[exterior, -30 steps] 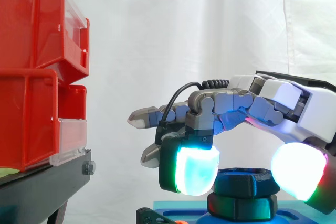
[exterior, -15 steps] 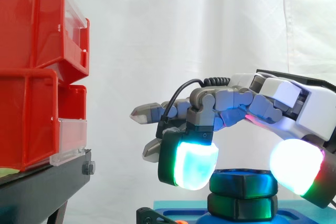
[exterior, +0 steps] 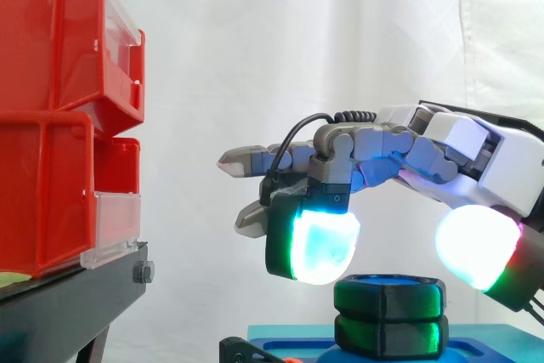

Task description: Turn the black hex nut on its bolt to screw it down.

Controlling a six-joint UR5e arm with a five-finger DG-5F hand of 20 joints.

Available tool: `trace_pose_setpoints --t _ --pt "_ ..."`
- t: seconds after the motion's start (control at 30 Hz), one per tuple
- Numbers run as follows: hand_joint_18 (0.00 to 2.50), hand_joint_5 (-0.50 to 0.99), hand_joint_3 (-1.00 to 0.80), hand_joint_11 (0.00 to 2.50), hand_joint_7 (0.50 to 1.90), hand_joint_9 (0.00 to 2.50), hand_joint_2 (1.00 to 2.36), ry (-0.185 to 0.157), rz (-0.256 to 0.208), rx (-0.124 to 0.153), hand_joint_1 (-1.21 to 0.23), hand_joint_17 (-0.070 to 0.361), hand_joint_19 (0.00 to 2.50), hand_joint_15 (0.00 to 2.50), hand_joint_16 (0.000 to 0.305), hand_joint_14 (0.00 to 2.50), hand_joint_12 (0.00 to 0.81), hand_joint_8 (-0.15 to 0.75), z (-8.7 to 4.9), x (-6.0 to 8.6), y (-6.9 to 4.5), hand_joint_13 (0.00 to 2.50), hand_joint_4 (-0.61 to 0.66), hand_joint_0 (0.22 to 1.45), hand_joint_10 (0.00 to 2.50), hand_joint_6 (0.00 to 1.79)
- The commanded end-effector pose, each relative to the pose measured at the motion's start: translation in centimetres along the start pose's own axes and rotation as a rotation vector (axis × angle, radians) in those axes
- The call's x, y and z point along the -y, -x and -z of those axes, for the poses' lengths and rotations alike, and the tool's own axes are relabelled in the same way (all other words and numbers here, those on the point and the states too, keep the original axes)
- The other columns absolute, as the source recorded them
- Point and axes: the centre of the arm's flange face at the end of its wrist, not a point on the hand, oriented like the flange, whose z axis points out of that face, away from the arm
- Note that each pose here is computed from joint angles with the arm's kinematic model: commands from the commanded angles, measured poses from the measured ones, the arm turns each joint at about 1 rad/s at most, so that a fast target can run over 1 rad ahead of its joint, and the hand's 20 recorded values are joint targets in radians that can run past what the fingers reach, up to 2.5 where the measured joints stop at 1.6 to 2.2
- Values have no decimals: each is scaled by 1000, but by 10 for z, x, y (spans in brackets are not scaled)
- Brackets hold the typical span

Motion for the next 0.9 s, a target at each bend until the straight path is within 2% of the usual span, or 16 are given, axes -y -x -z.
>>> trace_pose_setpoints --t 0.0,0.07,0.17,0.23,0.27,0.3,0.37,0.6,0.87 --pt "600 -65 -500 8 1308 799 1000 22 -16 9 -97 126 570 0 56 0 362 225 -9 -2 4 514 217 433 0 504" --pt "596 -67 -500 0 1278 800 1000 29 -34 11 -104 126 569 0 56 0 363 226 -19 -1 10 514 229 432 0 504" --pt "599 -75 -500 11 1223 801 1000 33 -58 -12 -130 127 567 0 56 0 366 231 -25 -8 9 517 244 426 0 504" --pt "601 -81 -500 16 1186 804 1000 33 -61 -16 -155 128 565 0 57 0 369 235 -26 -10 8 516 257 423 0 505" --pt "603 -86 -500 14 1165 806 1000 29 -62 -20 -163 129 565 0 57 0 372 234 -28 -12 8 516 269 420 1 505" --pt "602 -90 -500 8 1149 805 1000 17 -62 -20 -192 129 564 0 58 0 372 240 -36 -18 8 516 270 418 0 505" --pt "595 -96 -500 18 1122 801 1000 16 -67 -20 -246 131 563 0 58 0 375 246 -41 -24 7 512 284 414 0 504" --pt "568 -120 -500 32 1049 778 1000 22 -61 -5 -428 128 565 0 57 0 369 247 -47 -28 9 485 289 426 0 504" --pt "555 -126 -500 33 1035 764 1000 28 -61 -3 -468 128 567 0 57 0 368 250 -51 -32 9 476 300 425 0 504"
